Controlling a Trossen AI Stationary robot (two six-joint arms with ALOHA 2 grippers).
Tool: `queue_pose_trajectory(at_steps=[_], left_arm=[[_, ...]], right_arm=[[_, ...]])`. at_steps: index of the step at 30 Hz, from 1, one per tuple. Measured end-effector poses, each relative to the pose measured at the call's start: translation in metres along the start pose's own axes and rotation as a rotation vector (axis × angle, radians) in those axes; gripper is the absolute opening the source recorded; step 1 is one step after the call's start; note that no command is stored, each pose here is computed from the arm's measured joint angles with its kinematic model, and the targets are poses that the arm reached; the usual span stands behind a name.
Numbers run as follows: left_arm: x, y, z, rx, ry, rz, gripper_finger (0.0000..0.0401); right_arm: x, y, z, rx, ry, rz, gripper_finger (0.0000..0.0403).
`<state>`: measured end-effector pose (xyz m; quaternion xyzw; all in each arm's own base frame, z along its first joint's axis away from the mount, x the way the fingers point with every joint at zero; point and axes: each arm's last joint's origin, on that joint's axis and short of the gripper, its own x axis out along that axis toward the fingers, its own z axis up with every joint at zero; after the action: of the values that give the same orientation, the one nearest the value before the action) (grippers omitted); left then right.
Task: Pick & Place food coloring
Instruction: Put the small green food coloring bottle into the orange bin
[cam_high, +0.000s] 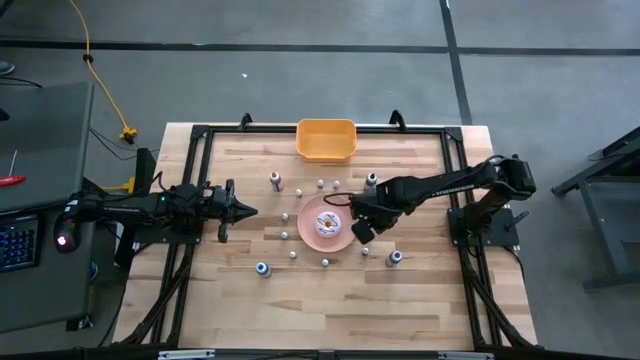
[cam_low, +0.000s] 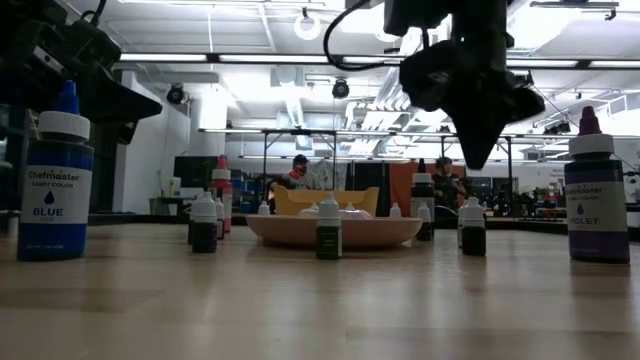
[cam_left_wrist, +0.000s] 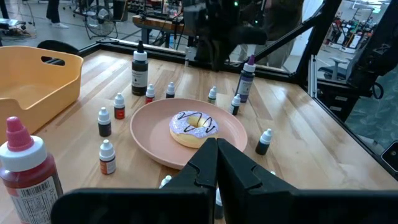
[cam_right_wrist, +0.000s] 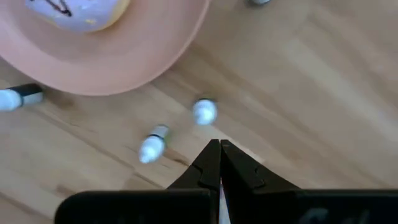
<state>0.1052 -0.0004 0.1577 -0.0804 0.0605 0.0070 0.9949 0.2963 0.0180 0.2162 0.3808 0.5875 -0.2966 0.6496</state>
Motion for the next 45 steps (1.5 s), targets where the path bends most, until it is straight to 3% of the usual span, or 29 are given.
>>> queue_pose_trajectory(at_steps=[4, 15, 20, 45], left_arm=[[0.0, 0.0, 0.0, 0.0, 0.0, 0.0, 0.0001], [0.0, 0.0, 0.0, 0.0, 0.001, 0.0, 0.0001], [0.0, 0.0, 0.0, 0.0, 0.0, 0.0, 0.0001], [0.0, 0.0, 0.0, 0.0, 0.001, 0.0, 0.0001]], right_arm=[[0.007, 0.0, 0.0, 0.014, -0.01, 0.024, 0.0031], [0.017, 0.003, 0.004, 0.016, -0.021, 0.009, 0.0169], [0.027, 0.008, 0.007, 0.016, 0.007, -0.007, 0.0207], [0.04, 0.008, 0.01, 0.051, 0.026, -0.052, 0.0175]])
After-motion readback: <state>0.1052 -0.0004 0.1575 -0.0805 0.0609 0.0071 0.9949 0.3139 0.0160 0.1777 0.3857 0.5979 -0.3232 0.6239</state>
